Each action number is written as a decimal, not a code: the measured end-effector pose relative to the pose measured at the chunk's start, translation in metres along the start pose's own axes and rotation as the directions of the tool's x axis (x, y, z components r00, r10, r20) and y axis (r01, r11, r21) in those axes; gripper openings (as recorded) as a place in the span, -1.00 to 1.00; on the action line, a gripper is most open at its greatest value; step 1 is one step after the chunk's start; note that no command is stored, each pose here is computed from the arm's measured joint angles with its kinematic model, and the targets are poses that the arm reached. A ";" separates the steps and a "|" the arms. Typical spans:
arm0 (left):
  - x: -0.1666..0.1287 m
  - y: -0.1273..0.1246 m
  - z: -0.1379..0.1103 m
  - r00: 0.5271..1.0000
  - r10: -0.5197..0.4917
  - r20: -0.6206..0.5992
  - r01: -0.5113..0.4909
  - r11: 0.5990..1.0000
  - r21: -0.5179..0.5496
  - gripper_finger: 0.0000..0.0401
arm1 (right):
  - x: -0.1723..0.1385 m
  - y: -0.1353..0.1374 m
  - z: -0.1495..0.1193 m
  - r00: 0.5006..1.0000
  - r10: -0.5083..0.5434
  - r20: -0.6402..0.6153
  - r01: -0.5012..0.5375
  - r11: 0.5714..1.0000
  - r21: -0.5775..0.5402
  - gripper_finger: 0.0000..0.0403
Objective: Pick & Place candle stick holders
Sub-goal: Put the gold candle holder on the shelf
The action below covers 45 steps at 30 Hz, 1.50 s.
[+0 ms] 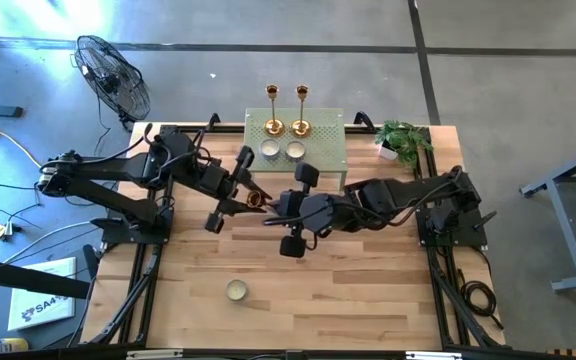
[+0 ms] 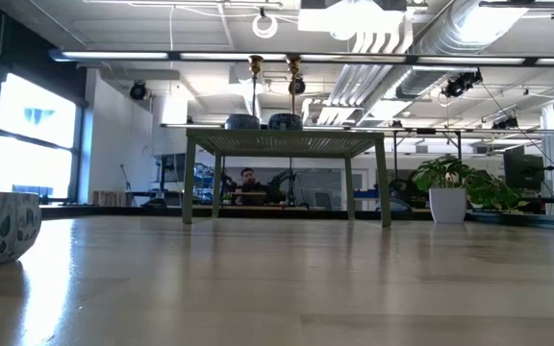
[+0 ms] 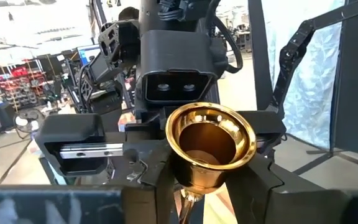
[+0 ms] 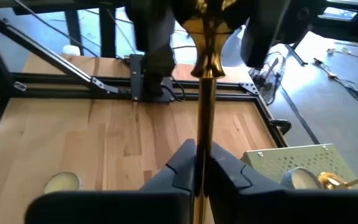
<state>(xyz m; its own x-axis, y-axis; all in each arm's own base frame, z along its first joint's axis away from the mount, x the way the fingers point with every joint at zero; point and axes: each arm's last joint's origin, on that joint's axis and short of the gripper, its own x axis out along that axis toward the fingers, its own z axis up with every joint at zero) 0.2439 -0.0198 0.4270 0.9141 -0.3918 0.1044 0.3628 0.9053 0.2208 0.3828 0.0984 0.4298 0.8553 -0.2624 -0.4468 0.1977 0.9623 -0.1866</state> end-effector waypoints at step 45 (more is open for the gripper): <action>-0.088 -0.015 0.034 0.705 0.214 -0.676 -0.417 0.896 -0.151 -0.30 | -0.167 -0.117 0.006 0.849 -0.520 0.093 0.500 0.848 0.176 -0.96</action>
<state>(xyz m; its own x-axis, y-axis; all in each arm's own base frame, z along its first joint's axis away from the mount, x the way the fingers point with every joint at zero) 0.1521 -0.0042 0.4477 0.8444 0.0284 -0.5349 -0.0287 0.9996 0.0079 0.2198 0.0296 0.5313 0.6682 -0.7163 -0.2012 0.6794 0.6976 -0.2276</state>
